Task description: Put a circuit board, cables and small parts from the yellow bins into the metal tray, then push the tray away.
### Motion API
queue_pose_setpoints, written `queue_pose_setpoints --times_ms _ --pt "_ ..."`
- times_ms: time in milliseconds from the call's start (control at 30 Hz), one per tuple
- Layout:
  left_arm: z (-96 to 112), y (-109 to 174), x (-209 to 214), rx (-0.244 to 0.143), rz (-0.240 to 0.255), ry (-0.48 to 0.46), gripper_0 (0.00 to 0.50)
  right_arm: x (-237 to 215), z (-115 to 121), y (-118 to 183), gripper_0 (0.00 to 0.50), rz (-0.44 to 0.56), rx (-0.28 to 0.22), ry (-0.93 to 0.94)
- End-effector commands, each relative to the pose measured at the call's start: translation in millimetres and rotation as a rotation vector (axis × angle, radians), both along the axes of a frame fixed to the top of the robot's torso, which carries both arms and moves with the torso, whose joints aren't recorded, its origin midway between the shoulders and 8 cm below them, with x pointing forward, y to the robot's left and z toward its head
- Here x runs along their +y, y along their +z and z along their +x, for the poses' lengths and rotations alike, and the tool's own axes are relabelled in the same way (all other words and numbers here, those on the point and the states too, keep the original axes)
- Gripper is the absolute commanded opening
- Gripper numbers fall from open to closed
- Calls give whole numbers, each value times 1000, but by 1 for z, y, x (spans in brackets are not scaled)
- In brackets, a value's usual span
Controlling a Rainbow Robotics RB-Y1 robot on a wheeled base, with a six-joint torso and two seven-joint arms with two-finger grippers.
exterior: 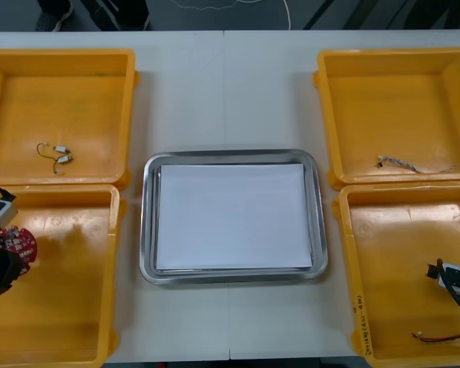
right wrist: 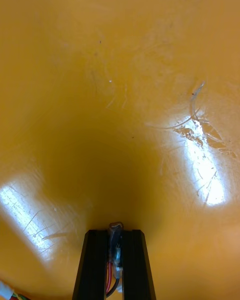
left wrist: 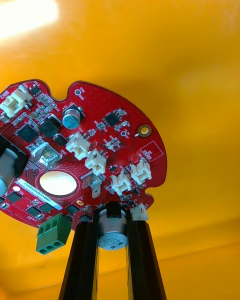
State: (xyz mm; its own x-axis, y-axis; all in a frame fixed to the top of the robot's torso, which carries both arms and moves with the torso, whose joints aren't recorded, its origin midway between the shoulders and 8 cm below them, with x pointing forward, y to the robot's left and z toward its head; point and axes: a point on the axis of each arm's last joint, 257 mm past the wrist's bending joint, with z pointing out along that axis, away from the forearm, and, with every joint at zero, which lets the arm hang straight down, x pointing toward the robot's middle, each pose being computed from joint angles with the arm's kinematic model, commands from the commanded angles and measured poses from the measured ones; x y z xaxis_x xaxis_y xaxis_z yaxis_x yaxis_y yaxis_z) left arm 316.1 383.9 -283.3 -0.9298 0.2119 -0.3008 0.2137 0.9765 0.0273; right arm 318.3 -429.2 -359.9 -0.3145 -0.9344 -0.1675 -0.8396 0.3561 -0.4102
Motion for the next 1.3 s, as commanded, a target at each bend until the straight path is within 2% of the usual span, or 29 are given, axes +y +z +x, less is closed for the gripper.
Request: queue_pose_setpoints --times_ms 33,333,600,667,700,733,867,933,1033,1300 --pt "-11 -12 -16 23 -16 1 0 13 -12 -13 0 18 17 30" --pt "-16 -24 -21 35 -27 26 0 51 -2 26 0 13 -16 135" --pt "-23 -37 -21 47 -31 47 23 76 11 55 0 -6 -59 214" --pt "-22 -37 -21 45 -30 45 52 79 16 60 0 -11 -69 224" --pt "-22 -37 -22 45 -31 45 83 81 19 63 0 -13 -79 230" --pt "-22 -37 -21 44 -30 44 141 82 21 66 0 -16 -86 234" --pt "-22 -37 -20 44 -26 42 275 86 31 71 0 -27 -109 248" --pt "-23 -38 -20 45 -24 42 381 91 38 74 0 -37 -122 263" --pt "-22 -37 -19 42 -22 43 491 98 46 79 0 -42 -141 280" --pt "-14 -20 -9 20 -18 48 500 109 68 83 0 -131 -185 339"
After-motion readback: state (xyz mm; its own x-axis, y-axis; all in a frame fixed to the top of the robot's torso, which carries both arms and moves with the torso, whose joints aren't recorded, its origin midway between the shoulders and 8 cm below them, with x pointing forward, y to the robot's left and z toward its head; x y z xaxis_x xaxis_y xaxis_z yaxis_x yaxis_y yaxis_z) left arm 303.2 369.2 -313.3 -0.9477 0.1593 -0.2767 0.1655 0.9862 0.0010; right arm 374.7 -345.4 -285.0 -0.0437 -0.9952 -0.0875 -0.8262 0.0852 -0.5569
